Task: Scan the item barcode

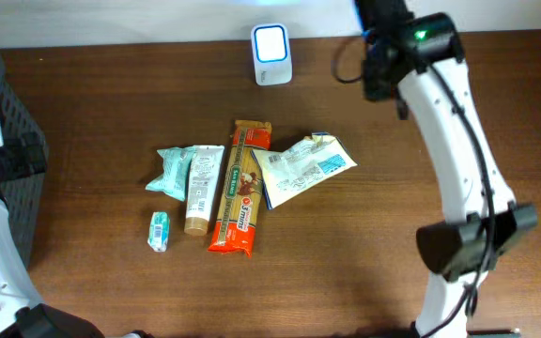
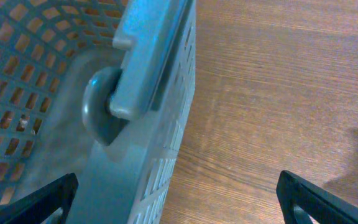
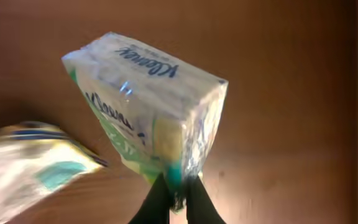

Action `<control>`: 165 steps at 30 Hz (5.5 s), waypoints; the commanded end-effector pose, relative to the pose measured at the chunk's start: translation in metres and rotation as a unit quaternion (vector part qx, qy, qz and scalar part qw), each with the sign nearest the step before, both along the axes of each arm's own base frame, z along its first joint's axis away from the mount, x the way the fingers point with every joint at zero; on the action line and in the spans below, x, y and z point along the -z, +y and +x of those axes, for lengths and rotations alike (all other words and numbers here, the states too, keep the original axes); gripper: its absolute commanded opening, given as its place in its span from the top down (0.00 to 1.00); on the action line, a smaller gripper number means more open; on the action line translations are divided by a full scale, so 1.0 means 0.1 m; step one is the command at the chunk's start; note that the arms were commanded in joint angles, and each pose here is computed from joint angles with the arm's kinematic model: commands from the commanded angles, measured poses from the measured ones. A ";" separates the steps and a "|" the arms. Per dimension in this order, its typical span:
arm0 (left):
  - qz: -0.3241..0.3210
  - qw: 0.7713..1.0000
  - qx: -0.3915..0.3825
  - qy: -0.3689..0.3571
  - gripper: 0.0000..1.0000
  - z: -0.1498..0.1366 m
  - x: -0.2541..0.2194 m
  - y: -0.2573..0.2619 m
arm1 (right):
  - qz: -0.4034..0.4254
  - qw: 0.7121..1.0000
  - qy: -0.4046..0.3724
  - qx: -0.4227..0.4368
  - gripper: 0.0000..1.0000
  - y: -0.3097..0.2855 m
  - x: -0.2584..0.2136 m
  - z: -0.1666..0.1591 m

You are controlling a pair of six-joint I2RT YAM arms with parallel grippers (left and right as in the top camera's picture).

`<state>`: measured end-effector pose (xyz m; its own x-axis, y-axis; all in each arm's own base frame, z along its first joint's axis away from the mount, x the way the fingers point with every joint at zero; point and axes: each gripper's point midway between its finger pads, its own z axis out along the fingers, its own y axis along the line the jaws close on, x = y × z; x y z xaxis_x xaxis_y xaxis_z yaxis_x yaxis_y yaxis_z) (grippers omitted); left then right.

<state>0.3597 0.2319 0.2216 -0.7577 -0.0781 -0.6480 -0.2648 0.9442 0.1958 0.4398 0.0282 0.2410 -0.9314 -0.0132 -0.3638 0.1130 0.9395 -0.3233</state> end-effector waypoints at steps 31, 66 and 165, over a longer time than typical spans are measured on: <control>-0.004 1.000 0.001 -0.003 0.01 0.02 0.00 0.00 | 0.441 0.863 0.131 -0.209 0.01 0.88 1.68 0.16; -0.004 1.000 0.001 -0.003 0.01 0.02 0.00 0.00 | 0.492 0.812 0.019 -0.313 0.96 1.46 0.13 -0.01; -0.005 1.000 0.001 -0.002 0.01 0.01 0.00 0.00 | 0.391 0.914 -0.010 0.110 0.30 -1.14 -0.13 -0.57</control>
<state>0.3597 0.2319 0.2216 -0.7577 -0.0781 -0.6480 -0.2648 0.9442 0.1958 0.3555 -0.1520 0.2301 -0.7767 0.6136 -0.1422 0.5644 0.7782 0.2754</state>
